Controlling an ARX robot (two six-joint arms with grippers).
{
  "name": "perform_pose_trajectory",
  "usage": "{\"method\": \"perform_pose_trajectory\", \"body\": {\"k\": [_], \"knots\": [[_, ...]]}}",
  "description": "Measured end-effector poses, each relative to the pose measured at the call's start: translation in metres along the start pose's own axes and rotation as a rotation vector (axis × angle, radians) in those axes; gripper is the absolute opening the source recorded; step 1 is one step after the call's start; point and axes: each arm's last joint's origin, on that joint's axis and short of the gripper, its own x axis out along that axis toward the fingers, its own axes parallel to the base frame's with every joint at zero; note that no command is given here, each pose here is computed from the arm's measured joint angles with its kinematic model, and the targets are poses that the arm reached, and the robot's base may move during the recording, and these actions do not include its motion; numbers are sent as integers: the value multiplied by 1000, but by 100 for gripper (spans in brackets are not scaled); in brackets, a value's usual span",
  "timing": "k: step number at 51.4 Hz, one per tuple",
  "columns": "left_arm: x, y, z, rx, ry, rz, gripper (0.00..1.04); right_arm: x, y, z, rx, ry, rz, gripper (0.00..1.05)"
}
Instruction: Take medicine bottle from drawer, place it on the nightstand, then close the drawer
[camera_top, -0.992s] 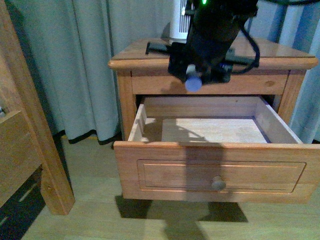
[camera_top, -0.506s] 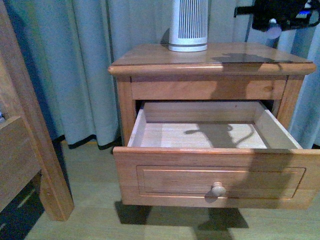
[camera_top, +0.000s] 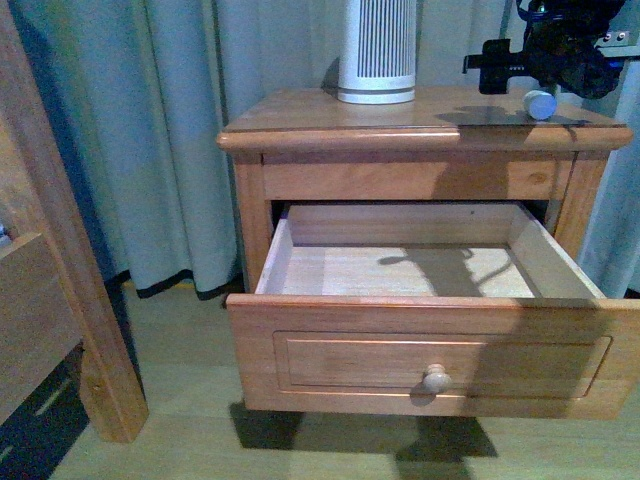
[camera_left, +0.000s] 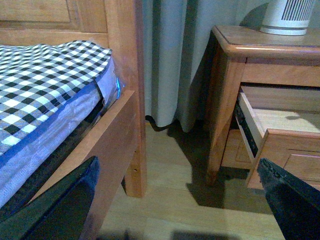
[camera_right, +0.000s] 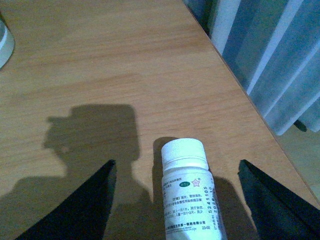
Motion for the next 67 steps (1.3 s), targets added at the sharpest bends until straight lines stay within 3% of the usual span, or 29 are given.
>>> {"method": "perform_pose_trajectory", "body": {"k": [8,16,20,22,29,38,42,53,67], "knots": [[0,0,0,0,0,0,98,-24,-3,11,28,-77,52,99],[0,0,0,0,0,0,98,-110,-37,36,89,-143,85,98],[0,0,0,0,0,0,98,-151,-59,29,118,-185,99,98],[0,0,0,0,0,0,98,-167,-69,18,123,-190,115,98],[0,0,0,0,0,0,98,-206,-97,-57,147,-105,200,98],[0,0,0,0,0,0,98,-231,-116,-183,137,81,173,98],[0,0,0,0,0,0,98,-233,-115,-224,122,156,166,98],[0,0,0,0,0,0,98,-198,-96,-261,149,140,137,98],[0,0,0,0,0,0,98,-136,-60,-260,114,107,144,98]]}}
